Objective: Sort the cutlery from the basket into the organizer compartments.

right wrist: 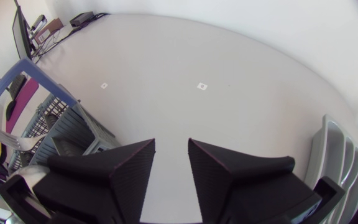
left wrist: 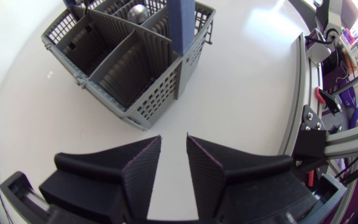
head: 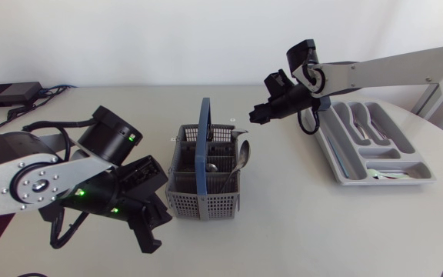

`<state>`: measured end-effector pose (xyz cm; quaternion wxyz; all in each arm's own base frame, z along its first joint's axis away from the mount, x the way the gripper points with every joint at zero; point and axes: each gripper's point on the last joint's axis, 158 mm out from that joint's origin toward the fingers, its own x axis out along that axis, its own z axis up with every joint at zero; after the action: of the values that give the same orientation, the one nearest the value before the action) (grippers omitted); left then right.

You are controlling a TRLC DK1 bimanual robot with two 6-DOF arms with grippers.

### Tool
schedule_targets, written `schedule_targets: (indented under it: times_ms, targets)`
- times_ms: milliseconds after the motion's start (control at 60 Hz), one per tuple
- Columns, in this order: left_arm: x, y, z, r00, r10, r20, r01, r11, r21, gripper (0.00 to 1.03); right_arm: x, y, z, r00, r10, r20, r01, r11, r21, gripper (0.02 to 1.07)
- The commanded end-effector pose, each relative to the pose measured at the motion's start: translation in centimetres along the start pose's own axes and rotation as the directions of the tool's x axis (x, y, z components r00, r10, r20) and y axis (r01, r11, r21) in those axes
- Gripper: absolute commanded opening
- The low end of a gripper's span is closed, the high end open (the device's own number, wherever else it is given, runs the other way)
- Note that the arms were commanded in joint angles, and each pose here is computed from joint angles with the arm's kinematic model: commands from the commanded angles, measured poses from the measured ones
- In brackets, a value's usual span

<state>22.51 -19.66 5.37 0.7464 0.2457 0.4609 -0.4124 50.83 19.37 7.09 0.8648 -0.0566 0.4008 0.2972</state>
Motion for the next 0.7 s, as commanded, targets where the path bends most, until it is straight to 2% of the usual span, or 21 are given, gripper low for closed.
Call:
schedule_targets:
  times_ms: [0,83,333,683]
  targets:
    - [1.3,-0.8,-0.8,0.999,-0.033,-0.032,0.032,0.999,-0.015,0.09,1.5,0.7,0.0,0.999,0.036,-0.024,-0.035,0.999,0.041,0.20]
    - [1.9,-1.4,-0.7,0.998,-0.055,-0.039,0.055,0.998,-0.009,0.08,2.2,1.3,0.5,0.998,0.063,-0.026,-0.061,0.997,0.053,0.11]
    - [3.4,-0.5,-0.2,0.999,-0.042,-0.011,0.042,0.998,-0.038,0.08,4.2,4.0,1.1,0.988,0.149,-0.048,-0.146,0.988,0.060,0.10]
    - [3.7,8.5,-1.3,0.997,0.073,0.028,-0.064,0.964,-0.257,0.08,3.5,4.8,0.7,0.980,0.189,-0.062,-0.184,0.980,0.076,0.09]
